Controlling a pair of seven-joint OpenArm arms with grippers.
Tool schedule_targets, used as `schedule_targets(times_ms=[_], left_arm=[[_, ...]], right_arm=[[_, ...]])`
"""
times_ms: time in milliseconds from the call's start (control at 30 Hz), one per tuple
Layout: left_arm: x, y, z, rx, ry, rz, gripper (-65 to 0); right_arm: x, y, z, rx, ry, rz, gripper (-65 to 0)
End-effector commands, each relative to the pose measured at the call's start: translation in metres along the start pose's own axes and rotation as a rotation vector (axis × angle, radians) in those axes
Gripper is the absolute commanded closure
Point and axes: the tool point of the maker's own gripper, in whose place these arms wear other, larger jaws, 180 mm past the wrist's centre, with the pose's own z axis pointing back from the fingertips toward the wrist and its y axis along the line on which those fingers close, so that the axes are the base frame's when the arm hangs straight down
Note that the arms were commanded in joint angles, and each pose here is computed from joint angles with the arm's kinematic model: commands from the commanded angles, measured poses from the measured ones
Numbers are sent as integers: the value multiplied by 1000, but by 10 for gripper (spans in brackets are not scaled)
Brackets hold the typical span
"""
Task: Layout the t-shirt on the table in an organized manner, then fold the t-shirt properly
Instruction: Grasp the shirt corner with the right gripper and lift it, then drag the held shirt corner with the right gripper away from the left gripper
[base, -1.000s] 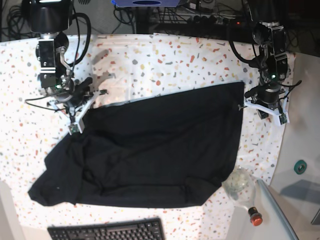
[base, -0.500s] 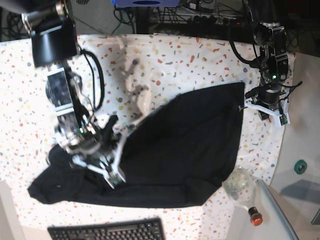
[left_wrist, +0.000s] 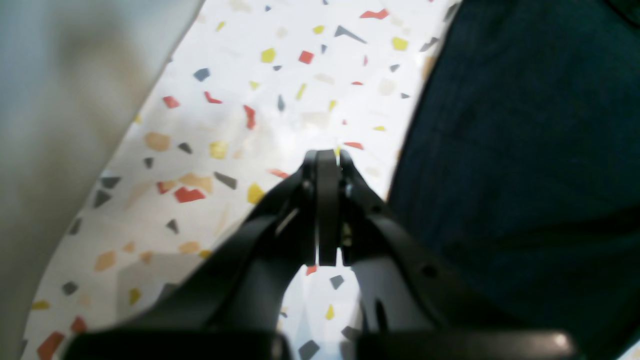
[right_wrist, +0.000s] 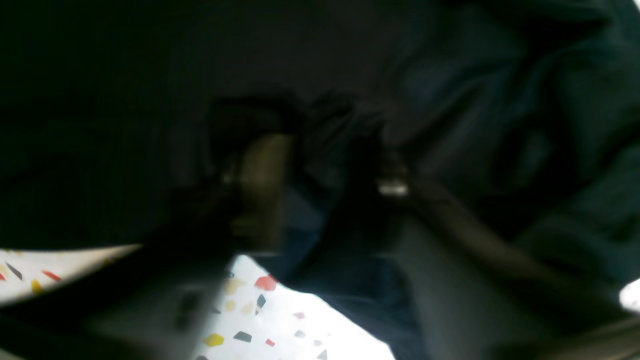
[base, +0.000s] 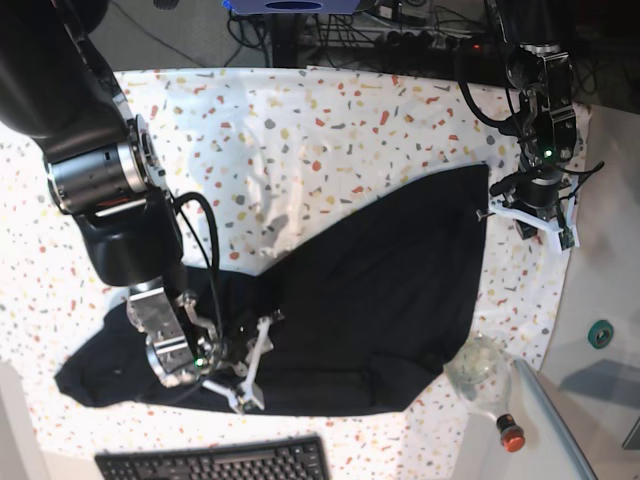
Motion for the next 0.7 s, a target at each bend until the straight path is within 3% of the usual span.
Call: schedule_targets(times_ms=[0,133,333,500,667], left_arm=[[18,2,0,1,-54,-7,0],[15,4,1,3,-48,-9,0],[12,30,14,56,-58,24,0],[5,43,29,-72,-71,248,0],[-4,45,43,-145,-64,317,0]], right_arm=[[44,-11,20,-21,-108,-10,-347],[35,-58,77,-80,-300,-319,-318],[-58,-59,126,-190,-324,-429,-350],[-120,-73,116,-58,-410,-776,-362],[-144,-86,83,68,-411,-910,-357]])
